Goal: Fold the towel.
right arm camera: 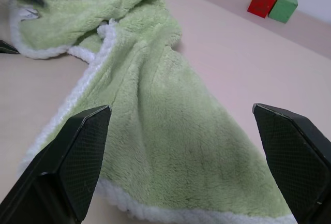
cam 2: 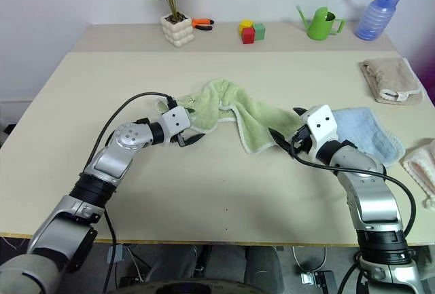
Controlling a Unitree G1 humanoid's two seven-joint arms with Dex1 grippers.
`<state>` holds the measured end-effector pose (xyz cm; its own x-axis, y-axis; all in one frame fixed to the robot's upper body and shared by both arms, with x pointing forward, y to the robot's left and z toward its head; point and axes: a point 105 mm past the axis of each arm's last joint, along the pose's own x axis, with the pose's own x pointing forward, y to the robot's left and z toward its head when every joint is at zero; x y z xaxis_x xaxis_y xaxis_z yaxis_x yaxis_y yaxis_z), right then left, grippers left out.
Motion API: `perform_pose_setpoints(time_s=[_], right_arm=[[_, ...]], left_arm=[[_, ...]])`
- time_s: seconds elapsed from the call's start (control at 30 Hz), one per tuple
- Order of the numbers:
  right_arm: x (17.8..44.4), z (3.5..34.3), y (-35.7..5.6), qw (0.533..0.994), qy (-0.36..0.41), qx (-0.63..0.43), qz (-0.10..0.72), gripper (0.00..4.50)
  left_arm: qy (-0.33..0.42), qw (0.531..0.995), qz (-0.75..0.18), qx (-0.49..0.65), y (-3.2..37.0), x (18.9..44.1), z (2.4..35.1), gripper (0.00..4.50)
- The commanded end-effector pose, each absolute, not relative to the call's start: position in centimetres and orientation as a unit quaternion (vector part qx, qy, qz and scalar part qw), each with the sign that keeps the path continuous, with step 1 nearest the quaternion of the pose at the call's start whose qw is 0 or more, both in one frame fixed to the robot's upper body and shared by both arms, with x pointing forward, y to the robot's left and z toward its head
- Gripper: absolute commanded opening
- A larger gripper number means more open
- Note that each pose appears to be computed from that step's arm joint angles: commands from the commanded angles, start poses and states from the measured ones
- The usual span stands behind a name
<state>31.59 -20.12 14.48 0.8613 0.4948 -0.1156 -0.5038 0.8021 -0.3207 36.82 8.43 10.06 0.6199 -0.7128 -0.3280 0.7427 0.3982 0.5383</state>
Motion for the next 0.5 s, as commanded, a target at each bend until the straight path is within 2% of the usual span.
perform_pose_setpoints(time_s=[0.03,0.13,0.23,0.37,0.5], right_arm=[[31.2,16.6,-19.5,0.942,-0.016,-0.190,0.275,4.50],[31.2,17.2,-18.6,0.936,-0.018,-0.194,0.294,4.50],[30.8,17.3,-17.5,0.925,-0.015,-0.199,0.322,4.50],[29.6,17.1,-15.0,0.901,-0.003,-0.211,0.378,4.50],[28.1,15.0,-13.5,0.850,0.023,-0.308,0.426,4.50]], left_arm=[[0.015,0.837,-0.438,0.327,8.7,36.5,10.2,1.58],[0.012,0.845,-0.426,0.322,9.3,36.5,10.2,0.05],[-0.008,0.869,-0.399,0.292,9.9,36.9,11.5,0.05],[-0.069,0.923,-0.333,0.179,11.8,37.5,15.9,0.05],[-0.084,0.936,-0.307,0.150,13.8,36.9,17.2,0.05]])
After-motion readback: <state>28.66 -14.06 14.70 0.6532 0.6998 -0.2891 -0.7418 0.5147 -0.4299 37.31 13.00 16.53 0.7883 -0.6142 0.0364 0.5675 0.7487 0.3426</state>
